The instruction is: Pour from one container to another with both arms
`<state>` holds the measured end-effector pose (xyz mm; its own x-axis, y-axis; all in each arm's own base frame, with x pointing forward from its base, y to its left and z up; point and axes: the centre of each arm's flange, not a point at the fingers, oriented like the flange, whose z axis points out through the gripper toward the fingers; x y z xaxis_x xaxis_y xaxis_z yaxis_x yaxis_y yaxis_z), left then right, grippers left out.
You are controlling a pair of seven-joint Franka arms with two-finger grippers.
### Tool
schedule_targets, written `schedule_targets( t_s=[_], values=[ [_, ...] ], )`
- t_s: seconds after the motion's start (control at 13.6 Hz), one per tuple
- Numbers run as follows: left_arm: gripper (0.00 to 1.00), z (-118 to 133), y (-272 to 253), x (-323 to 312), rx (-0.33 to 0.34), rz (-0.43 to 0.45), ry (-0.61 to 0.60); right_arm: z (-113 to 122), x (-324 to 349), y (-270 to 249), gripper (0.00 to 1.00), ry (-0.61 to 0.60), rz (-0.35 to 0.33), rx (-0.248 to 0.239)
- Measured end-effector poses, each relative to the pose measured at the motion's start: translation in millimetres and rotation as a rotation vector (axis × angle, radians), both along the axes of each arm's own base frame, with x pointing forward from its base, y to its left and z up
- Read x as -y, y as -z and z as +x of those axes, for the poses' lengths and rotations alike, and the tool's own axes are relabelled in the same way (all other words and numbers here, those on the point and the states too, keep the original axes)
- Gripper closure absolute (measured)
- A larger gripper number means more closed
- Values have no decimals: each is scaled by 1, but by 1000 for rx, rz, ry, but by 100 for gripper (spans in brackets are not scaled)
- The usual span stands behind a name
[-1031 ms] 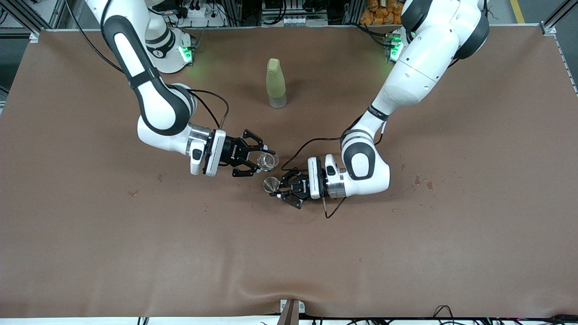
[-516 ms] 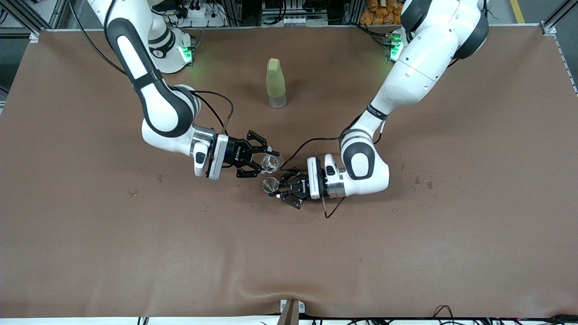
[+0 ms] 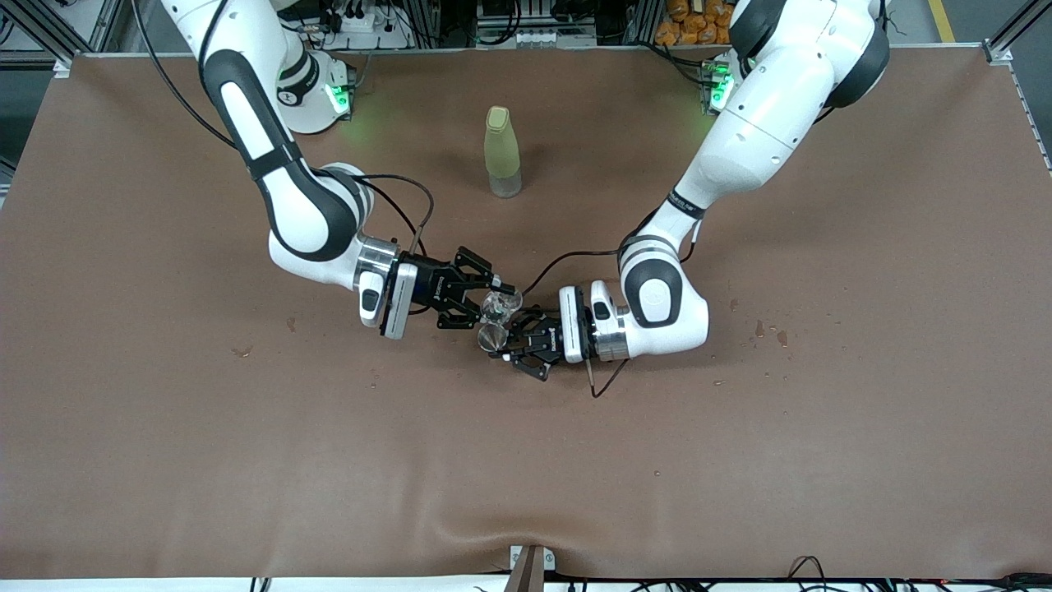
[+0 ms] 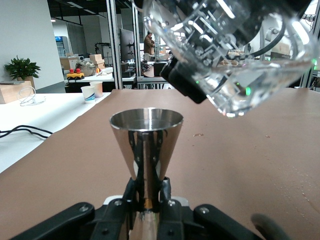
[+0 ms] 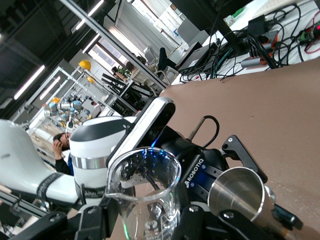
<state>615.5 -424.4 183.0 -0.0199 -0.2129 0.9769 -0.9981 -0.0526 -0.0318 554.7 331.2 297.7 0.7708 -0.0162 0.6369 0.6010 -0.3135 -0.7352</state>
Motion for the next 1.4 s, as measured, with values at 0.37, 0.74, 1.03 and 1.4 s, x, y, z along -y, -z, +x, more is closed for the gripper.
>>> schedule_targets(
  t_s=[0.37, 0.74, 1.03, 1.4],
  values=[
    [80, 0, 0, 0, 0, 0, 1, 1, -1, 2, 50, 48, 46, -113],
    [80, -4, 2, 5, 2, 16, -3, 0, -3, 15, 50, 105, 99, -217],
    [80, -4, 2, 6, 3, 19, -4, -3, -9, 20, 50, 139, 142, -322],
    [80, -3, 2, 4, 3, 21, -6, -5, -13, 18, 50, 145, 159, -382]
  ],
)
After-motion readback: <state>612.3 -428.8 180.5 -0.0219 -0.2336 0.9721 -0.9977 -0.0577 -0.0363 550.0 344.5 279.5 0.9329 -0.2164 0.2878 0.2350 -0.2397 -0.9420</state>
